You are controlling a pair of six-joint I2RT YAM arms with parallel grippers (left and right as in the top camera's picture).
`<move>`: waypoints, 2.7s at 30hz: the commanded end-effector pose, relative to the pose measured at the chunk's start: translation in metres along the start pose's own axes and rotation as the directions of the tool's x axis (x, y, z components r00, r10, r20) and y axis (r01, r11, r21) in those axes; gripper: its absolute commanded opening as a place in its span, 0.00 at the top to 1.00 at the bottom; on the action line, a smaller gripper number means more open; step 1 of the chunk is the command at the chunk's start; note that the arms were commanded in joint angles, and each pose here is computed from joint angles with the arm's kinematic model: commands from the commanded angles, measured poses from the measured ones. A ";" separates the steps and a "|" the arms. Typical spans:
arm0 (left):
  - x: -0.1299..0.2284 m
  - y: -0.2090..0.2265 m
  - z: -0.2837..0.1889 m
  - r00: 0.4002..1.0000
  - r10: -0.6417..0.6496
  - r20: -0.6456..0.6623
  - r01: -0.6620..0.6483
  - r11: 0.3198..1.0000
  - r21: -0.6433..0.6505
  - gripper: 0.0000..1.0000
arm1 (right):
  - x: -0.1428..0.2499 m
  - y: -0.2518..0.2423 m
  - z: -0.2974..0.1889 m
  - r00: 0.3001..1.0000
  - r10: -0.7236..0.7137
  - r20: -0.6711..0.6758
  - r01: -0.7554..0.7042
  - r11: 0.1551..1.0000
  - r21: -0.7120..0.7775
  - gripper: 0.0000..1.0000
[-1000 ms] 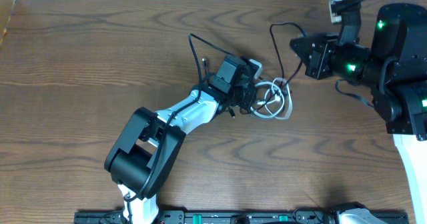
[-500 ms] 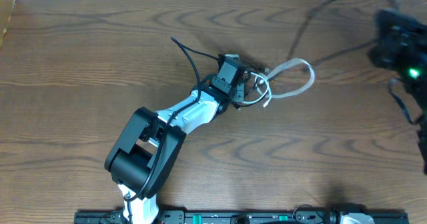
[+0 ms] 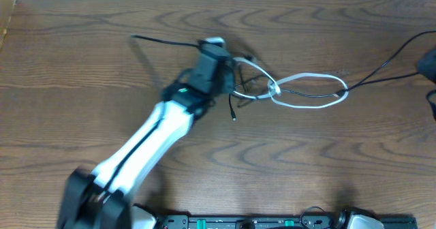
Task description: Untangle cables
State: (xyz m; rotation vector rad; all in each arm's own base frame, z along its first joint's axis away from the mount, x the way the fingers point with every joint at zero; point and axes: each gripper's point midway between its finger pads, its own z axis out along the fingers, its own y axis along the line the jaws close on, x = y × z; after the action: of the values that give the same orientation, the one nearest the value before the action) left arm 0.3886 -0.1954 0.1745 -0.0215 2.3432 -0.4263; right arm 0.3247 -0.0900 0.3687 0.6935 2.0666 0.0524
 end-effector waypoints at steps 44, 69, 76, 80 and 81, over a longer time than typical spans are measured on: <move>-0.117 -0.063 -0.184 0.893 -0.406 0.191 0.198 0.739 0.644 0.93 | 0.244 0.219 0.049 0.565 -0.778 -0.276 0.118 0.407 -0.906 0.30; -0.122 -0.047 -0.161 0.877 -0.437 0.201 0.247 0.767 0.592 0.92 | 0.304 0.197 0.062 0.356 -0.830 -0.428 0.173 0.509 -0.843 0.34; -0.112 -0.037 -0.114 0.816 -0.578 0.034 0.468 0.693 0.549 0.92 | 0.283 0.218 0.042 0.371 -0.873 -0.316 0.197 0.407 -0.892 0.34; -0.107 -0.034 -0.095 0.718 -0.692 -0.077 0.622 0.589 0.516 0.93 | 0.277 0.234 0.043 0.426 -0.851 -0.308 0.181 0.413 -0.892 0.42; -0.107 -0.034 -0.094 0.698 -0.710 -0.094 0.645 0.566 0.513 0.92 | 0.277 0.237 0.046 0.437 -0.845 -0.306 0.181 0.416 -0.891 0.43</move>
State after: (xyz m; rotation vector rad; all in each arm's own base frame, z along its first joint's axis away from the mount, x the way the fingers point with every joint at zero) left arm 0.3935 -0.1868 0.3207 -0.5106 1.9566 -1.2887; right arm 0.3502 0.2259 0.1963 -0.8397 2.6317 0.8871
